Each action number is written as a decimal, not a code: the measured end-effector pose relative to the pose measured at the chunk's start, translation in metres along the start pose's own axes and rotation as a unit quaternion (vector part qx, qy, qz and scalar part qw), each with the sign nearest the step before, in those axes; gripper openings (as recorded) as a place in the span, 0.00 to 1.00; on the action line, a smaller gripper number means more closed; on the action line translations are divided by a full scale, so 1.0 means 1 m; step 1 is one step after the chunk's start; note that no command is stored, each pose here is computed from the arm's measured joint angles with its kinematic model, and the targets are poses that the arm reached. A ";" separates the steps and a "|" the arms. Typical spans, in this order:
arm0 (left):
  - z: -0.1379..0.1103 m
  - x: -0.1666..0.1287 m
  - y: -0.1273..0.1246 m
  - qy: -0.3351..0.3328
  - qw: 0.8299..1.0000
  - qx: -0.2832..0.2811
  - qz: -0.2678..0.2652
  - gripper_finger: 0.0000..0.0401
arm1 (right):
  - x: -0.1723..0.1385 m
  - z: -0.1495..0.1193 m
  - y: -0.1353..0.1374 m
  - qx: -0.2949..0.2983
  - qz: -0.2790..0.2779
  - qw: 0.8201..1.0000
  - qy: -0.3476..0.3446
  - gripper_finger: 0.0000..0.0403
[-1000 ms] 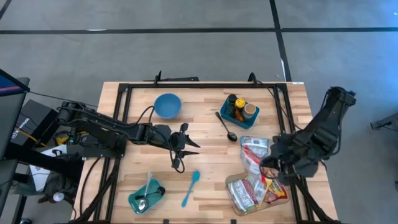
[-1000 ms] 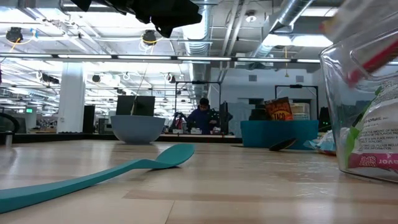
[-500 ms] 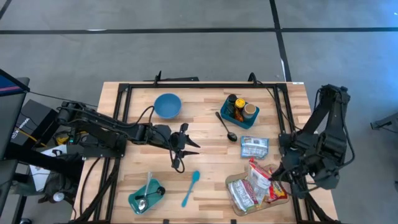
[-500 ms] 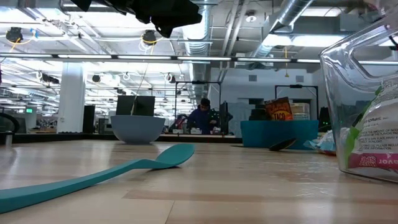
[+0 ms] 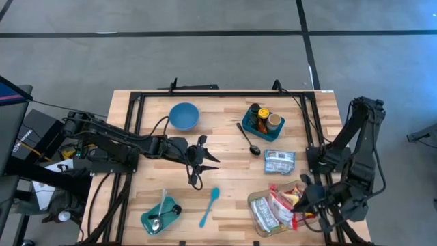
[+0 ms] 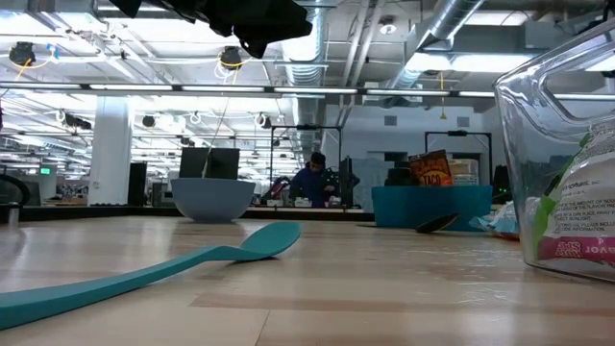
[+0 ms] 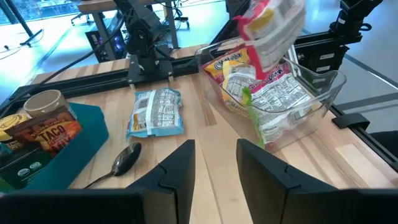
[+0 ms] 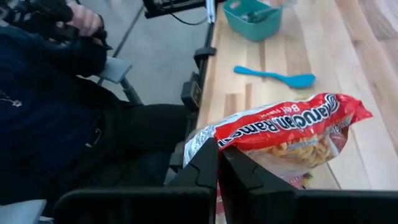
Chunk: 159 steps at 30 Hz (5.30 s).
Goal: Pick & Place Food Item
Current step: Put the red noodle pack into the transparent bin, then put the black spoon into the green bin
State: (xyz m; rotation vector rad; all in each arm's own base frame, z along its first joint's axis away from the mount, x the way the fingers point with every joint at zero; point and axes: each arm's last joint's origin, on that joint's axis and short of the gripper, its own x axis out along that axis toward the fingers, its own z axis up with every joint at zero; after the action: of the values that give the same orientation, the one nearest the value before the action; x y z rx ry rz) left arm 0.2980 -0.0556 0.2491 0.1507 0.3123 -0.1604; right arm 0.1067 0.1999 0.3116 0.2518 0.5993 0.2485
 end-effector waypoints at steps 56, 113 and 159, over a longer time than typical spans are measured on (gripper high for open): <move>0.000 0.000 0.000 0.000 1.000 0.000 0.000 0.28 | 0.071 -0.006 -0.008 0.026 -0.036 0.997 0.057 0.00; 0.000 0.000 0.000 0.001 1.000 0.000 0.000 0.28 | 0.059 -0.023 -0.010 0.239 -0.050 0.953 0.177 0.16; 0.000 0.000 0.000 0.001 1.000 0.000 0.000 0.28 | 0.067 -0.043 0.003 0.269 -0.050 0.931 0.242 0.16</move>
State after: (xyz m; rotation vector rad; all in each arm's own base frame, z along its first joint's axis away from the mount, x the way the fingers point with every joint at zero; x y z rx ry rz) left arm 0.2980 -0.0555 0.2489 0.1508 0.3137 -0.1605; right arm 0.1347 0.2302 0.2432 0.6991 1.1677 0.0378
